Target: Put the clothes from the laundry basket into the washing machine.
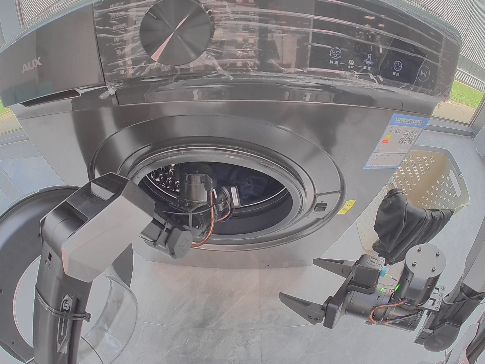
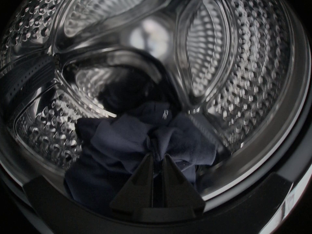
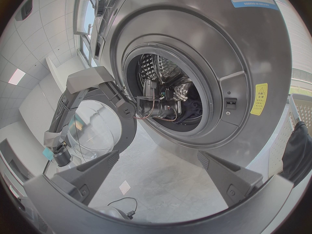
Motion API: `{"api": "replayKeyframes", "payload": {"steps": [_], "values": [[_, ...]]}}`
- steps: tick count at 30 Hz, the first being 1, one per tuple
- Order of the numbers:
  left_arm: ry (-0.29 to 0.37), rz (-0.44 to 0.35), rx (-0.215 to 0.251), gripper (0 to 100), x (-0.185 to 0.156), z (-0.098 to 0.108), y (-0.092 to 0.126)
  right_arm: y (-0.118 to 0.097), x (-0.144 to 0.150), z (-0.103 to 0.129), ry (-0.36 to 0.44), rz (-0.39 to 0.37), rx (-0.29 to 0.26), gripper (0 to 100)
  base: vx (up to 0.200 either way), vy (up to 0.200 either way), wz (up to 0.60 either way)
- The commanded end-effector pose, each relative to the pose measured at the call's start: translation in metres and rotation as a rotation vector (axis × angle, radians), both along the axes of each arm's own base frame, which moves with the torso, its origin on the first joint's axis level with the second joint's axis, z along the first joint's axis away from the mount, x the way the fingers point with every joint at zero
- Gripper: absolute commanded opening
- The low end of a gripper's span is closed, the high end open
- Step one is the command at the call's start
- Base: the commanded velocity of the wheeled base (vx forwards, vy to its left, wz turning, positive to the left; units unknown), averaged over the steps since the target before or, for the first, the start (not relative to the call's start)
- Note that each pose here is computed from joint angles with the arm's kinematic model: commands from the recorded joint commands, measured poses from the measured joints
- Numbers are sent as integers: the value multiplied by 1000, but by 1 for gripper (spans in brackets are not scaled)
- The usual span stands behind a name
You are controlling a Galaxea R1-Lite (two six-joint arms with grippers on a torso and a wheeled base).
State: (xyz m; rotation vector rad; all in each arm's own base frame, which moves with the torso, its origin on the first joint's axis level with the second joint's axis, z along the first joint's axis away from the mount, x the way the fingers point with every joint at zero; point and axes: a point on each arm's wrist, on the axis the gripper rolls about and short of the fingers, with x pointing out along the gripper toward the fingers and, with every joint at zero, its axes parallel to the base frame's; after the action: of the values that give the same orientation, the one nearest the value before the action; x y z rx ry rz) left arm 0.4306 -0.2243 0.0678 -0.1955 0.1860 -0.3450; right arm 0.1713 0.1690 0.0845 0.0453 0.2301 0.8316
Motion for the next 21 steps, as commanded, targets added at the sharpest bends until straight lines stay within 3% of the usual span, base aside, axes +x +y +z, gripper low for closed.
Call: {"api": "replayKeyframes", "payload": {"steps": [1,8,20,21], "values": [[-109,36,-141,0,20,26,-5,0,0,0,-1,0,0,100,0,0,0],[-238,77,-219,0,42,32,-7,0,0,0,-1,0,0,100,0,0,0],[-238,75,-218,0,43,30,-10,0,0,0,0,0,-1,100,0,0,0],[-239,74,-219,100,42,31,-10,0,0,0,0,0,-1,100,0,0,0]]}}
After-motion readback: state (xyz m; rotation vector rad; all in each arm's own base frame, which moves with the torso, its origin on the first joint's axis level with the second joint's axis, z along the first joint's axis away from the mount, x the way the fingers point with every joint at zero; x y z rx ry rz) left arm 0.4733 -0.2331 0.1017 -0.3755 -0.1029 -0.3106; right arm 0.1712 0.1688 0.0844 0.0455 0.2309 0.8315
